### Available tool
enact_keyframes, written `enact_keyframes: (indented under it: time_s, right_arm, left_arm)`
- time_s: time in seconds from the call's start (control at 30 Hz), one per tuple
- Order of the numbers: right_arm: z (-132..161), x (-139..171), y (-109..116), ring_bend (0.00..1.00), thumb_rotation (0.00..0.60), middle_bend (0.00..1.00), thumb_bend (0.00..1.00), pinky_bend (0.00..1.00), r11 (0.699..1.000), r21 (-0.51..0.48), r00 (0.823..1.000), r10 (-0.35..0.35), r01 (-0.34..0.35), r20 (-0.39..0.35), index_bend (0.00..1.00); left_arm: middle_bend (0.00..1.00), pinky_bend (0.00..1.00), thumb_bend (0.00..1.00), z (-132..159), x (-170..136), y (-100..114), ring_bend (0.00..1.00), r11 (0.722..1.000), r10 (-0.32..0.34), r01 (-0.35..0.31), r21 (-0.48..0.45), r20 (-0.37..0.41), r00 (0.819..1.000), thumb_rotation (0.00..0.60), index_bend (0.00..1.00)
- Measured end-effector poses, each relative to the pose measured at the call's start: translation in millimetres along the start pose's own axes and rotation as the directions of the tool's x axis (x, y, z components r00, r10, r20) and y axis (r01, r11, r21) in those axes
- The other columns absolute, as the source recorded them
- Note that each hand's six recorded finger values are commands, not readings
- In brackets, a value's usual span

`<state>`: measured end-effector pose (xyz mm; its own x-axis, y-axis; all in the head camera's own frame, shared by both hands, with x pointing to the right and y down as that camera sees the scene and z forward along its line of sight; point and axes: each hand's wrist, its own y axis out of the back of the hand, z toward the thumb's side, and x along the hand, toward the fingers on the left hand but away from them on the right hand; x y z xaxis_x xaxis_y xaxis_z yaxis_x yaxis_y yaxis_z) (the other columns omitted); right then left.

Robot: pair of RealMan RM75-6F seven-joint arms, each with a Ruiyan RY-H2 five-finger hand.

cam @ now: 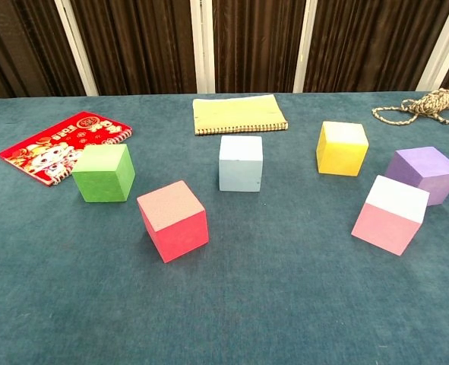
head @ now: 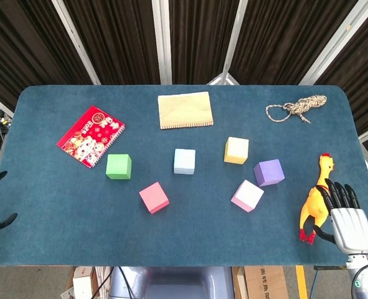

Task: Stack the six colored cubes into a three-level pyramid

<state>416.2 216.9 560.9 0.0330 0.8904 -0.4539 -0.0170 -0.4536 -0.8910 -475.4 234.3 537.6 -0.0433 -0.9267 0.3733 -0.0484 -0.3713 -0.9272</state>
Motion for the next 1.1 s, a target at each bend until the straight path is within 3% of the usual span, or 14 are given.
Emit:
enact_keyframes:
  time_s: [0.2,0.4,0.53,0.73,0.93,1.1]
  right_arm:
    - [0,-4,-4,0.03,0.6,0.05,0.19,0.0,1.0,0.001,1.0,0.01,-0.01,0.006,0.13]
    - [3,-4,-6,0.03,0.6,0.05,0.19,0.0,1.0,0.015,1.0,0.015,-0.015,0.003,0.13]
    - [4,-4,-10,0.03,0.6,0.05,0.19,0.0,1.0,0.02,1.0,0.022,-0.022,0.013,0.13]
    - [5,-4,-12,0.03,0.6,0.05,0.19,0.0,0.999,0.031,0.999,0.03,-0.03,0.019,0.13]
    - [5,-3,-13,0.03,0.6,0.05,0.19,0.0,0.999,0.037,0.999,0.031,-0.032,0.023,0.13]
    - [5,-5,-15,0.03,0.6,0.05,0.19,0.0,0.998,0.036,0.999,0.042,-0.043,0.025,0.13]
  left_arm:
    - [0.06,0.03,0.13,-1,20,-2,0.01,0.998,-0.062,0.062,-0.004,0.019,0.998,0.6,0.14]
    - [0.08,0.03,0.13,7,59,4,0.01,0.982,-0.185,0.184,0.034,0.044,0.982,0.6,0.14]
    - [0.08,0.05,0.13,25,95,9,0.01,0.963,-0.266,0.263,0.055,0.06,0.962,0.6,0.14]
    - [0.06,0.05,0.12,51,126,-1,0.0,0.926,-0.377,0.374,0.054,0.064,0.924,0.6,0.13]
    - [0.06,0.05,0.12,78,147,-16,0.0,0.893,-0.45,0.447,0.053,0.062,0.891,0.6,0.13]
    - [0.09,0.07,0.12,113,163,-33,0.01,0.877,-0.481,0.479,0.043,0.077,0.873,0.6,0.13]
